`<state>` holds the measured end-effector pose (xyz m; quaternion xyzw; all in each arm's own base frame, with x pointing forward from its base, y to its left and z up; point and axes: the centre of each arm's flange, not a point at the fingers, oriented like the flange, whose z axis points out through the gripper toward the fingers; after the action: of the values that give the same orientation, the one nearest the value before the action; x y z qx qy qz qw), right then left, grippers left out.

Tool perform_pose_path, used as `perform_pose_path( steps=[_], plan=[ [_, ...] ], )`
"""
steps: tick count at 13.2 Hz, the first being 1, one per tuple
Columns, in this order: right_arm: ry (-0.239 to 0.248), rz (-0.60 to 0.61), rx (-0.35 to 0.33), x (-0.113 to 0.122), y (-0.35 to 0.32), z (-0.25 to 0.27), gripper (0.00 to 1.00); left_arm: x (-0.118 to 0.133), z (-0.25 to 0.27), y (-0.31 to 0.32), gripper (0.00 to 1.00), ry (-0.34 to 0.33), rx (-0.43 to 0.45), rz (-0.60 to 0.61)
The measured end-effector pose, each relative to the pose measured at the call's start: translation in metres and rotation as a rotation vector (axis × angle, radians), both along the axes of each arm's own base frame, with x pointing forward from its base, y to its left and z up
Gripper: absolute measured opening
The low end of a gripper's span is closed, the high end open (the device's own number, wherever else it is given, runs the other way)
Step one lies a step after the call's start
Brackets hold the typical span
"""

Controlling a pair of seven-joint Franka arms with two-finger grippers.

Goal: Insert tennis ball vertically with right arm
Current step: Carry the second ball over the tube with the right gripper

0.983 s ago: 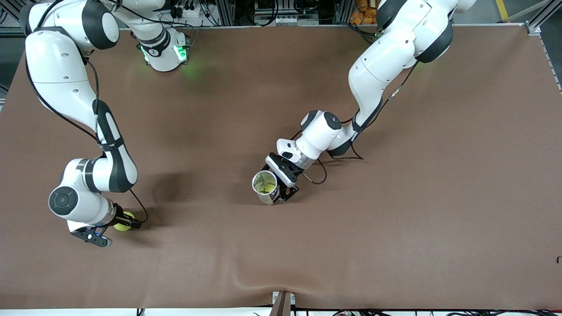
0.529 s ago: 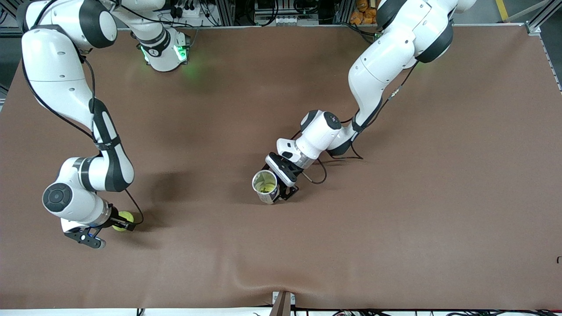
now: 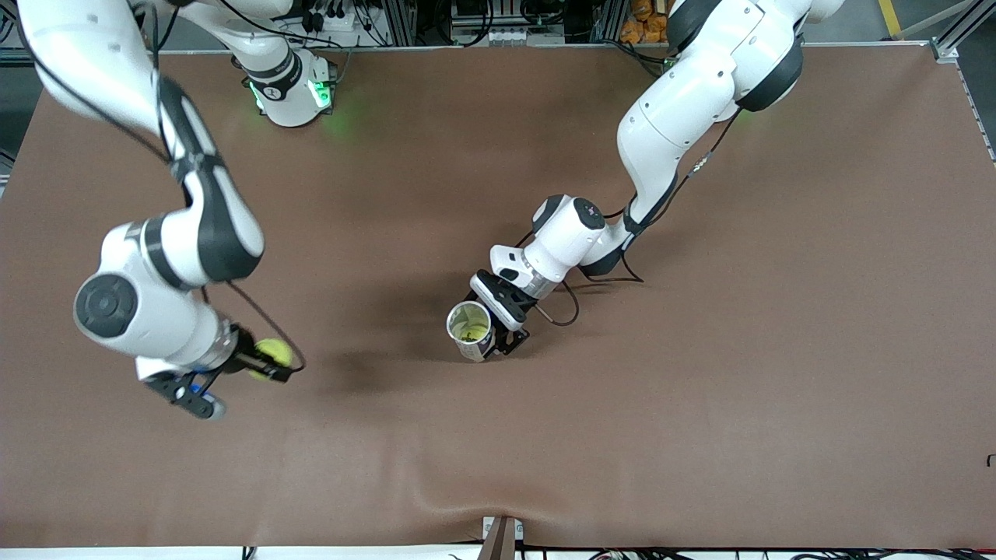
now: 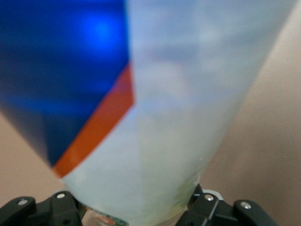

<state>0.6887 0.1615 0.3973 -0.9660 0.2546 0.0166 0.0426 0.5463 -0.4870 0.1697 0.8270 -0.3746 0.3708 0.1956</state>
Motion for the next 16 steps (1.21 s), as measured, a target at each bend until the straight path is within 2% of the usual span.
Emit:
perform_pose_path(
  steps=[3, 5, 7, 10, 13, 16],
  plan=[
    [0.056, -0.091, 0.134, -0.013, 0.038, 0.052, 0.67, 0.0, 0.0, 0.0, 0.8, 0.0, 0.0, 0.0],
    [0.073, -0.143, 0.192, -0.019, 0.062, 0.067, 0.67, 0.0, 0.0, 0.0, 0.8, 0.0, 0.0, 0.0],
    [0.074, -0.188, 0.228, -0.03, 0.101, 0.084, 0.67, 0.0, 0.0, 0.0, 0.8, 0.0, 0.0, 0.0],
    [0.036, -0.253, 0.276, -0.045, 0.167, 0.086, 0.67, 0.0, 0.0, 0.0, 0.8, 0.0, 0.0, 0.0],
    [-0.021, -0.304, 0.273, -0.052, 0.221, 0.051, 0.67, -0.001, 0.0, -0.001, 0.81, 0.0, 0.0, -0.001],
    [-0.044, -0.303, 0.212, -0.057, 0.248, 0.009, 0.67, -0.001, 0.0, -0.001, 0.81, 0.0, 0.0, -0.001]
  ],
)
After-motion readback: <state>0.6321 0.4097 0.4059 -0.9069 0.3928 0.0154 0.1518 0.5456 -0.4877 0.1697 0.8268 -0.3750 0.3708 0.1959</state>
